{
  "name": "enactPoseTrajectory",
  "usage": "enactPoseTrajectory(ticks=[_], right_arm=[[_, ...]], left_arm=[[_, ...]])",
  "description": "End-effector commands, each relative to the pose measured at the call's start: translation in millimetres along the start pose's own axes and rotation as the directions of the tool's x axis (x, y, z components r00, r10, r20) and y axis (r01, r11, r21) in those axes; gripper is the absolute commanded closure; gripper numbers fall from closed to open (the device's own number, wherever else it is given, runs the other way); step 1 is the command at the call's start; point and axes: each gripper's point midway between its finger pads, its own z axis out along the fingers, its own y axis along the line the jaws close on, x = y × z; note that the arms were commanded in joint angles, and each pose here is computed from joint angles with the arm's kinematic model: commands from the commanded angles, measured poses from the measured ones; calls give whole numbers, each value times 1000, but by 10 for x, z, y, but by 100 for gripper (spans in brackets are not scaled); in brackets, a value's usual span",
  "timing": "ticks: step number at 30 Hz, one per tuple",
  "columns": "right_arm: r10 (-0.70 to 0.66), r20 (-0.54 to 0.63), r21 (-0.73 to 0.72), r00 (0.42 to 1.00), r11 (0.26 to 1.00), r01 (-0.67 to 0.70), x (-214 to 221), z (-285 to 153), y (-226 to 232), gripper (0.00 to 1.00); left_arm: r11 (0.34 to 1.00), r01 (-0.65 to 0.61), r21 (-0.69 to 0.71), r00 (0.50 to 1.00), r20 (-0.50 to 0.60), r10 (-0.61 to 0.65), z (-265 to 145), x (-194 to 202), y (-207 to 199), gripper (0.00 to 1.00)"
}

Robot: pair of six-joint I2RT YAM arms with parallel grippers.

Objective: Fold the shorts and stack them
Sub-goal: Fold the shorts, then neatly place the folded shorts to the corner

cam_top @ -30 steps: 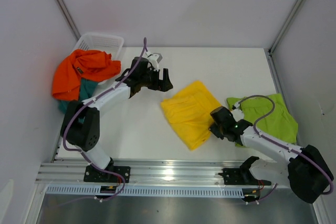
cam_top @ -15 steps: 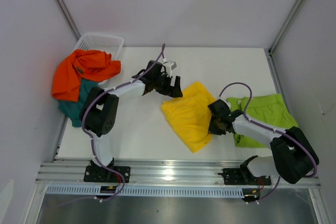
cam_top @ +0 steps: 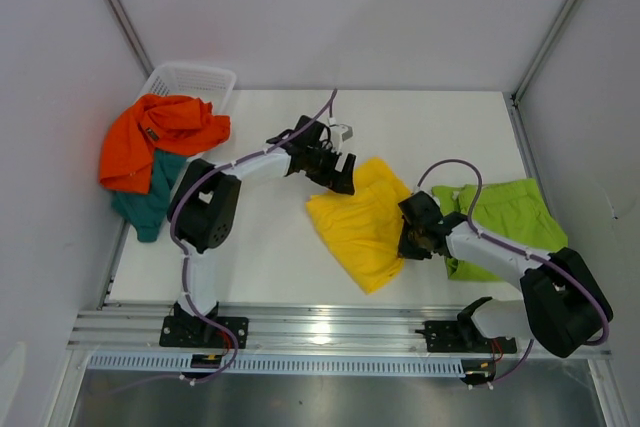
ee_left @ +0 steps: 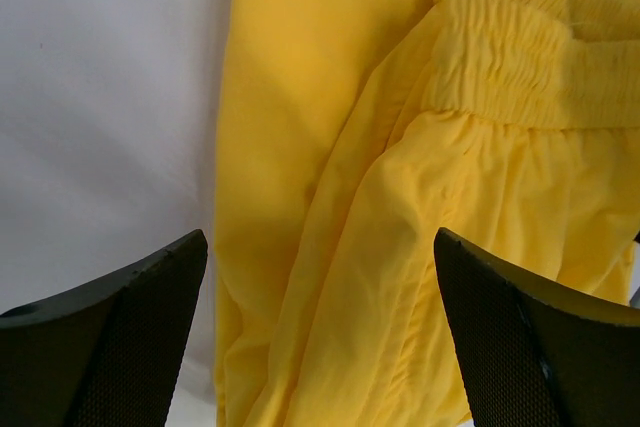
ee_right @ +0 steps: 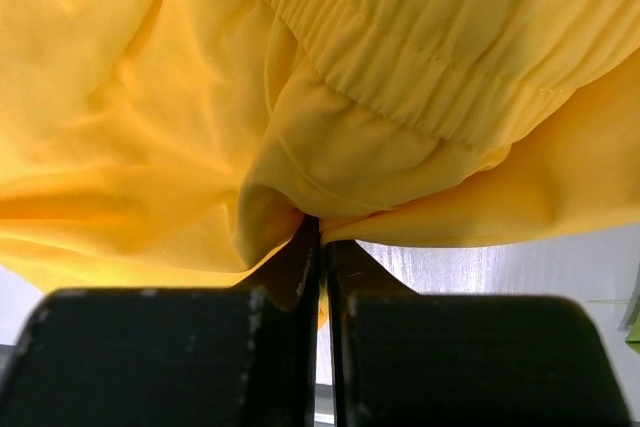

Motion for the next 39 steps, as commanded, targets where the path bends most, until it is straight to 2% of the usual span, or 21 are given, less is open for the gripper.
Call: enactPoseTrajectory(ticks=[1,9,12,15,16,18,19,21,22,24,30,32,36,39], right_arm=[[-21,-13,-10,1000,1000,21,23,-61,-19,100],[-20,-7,-16,1000,1000,20,0,-94,-39,100],[-18,-2,-16,1000,1000,18,-11,-106,-44,100],[-18,-2,-16,1000,1000,18,-8,-119,-48,100],[-18,-1,-17,1000,1000,18,-12,-124,-45,100],[-17,1,-13,1000,1000,17,-15,-132,-53,100],[-17,2,-10,1000,1000,17,-15,-134,-61,100],[-20,3,-6,1000,1000,20,-20,-139,-65,100],[-20,5,-3,1000,1000,20,-33,-143,-66,100],[-25,4,5,1000,1000,25,-29,-153,-80,100],[-31,34,56,999,998,29,-184,-239,-95,100],[-35,70,80,997,996,29,-328,-313,-77,100],[-46,94,99,994,994,37,-535,-341,1,100],[-47,95,102,994,994,37,-672,-309,51,100]], left_arm=[[997,-36,-62,999,-40,33,-57,24,91,4],[997,-72,-10,990,-122,70,31,184,46,5],[997,-79,4,985,-153,78,118,229,2,10],[996,-84,-9,975,-206,80,201,291,0,24],[997,-80,-19,973,-219,74,223,317,16,34],[997,-73,-19,970,-233,67,250,343,15,44],[997,-70,-15,970,-235,64,255,347,2,54],[997,-70,-30,969,-238,61,262,358,10,65],[997,-67,-41,971,-234,56,251,345,16,80],[996,-61,-61,972,-229,46,231,368,38,100],[994,11,-109,998,-56,-17,-7,165,-112,100],[986,86,-145,996,10,-85,-137,226,-154,100],[914,292,-282,954,151,-258,-379,490,-70,100],[894,348,-282,931,218,-293,-492,644,-231,100]])
